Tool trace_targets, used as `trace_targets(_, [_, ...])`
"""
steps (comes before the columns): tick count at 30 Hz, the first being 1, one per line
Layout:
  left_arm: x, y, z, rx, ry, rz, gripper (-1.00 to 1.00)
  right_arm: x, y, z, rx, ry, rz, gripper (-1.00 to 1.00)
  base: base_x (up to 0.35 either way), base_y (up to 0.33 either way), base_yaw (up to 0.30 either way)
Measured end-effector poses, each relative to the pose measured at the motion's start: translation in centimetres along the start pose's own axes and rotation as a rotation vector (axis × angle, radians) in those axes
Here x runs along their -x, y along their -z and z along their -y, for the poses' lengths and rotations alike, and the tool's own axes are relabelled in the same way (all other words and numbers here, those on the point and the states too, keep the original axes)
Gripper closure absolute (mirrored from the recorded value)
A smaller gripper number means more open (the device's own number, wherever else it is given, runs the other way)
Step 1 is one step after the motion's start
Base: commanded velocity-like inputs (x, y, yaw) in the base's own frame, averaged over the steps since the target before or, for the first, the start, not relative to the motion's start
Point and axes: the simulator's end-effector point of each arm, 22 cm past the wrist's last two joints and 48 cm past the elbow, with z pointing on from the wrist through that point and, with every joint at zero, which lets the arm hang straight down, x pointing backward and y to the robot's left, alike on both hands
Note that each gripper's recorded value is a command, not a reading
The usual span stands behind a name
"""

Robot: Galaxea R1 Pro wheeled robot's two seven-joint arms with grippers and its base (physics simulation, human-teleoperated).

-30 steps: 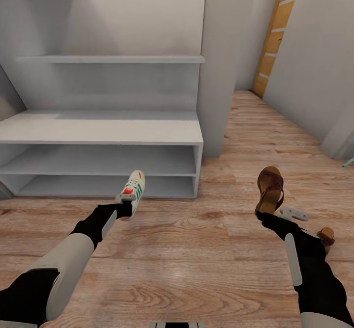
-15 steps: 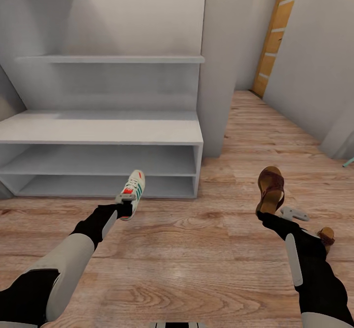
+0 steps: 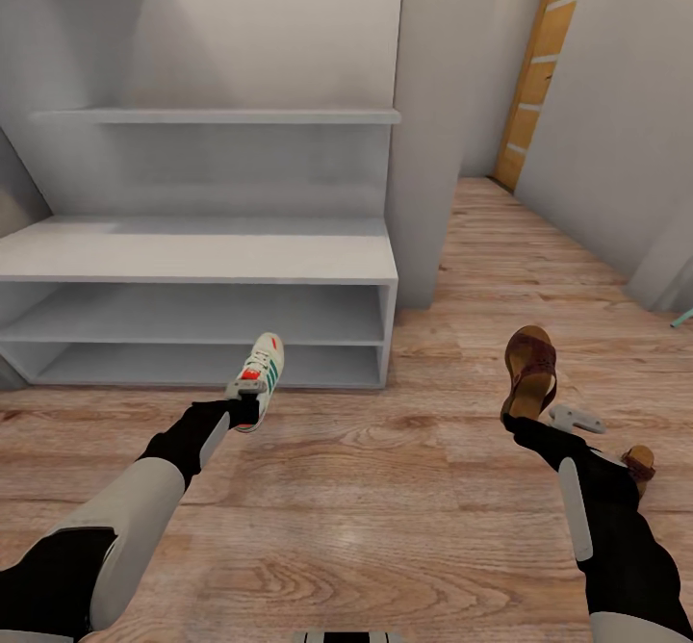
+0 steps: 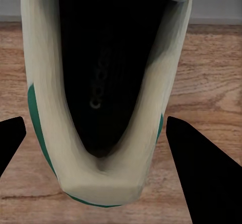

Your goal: Pick up the two gym shoes and the two sandals from the corridor floor and place them onto the hallstand (shoe rack) in the corridor, making sure they are on the rack and not on the floor. Arrange them so the two gym shoes are next to each other and the two sandals are next to each other.

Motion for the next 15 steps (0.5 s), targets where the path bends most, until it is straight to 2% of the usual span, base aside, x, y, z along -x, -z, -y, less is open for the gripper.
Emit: trace_targets(15, [0.24, 0.18, 0.0, 0.0, 0.0, 0.004, 1.0, 0.27, 0.16, 0.0, 0.0, 0.0, 0.006, 1.0, 0.0, 0.0, 0.0])
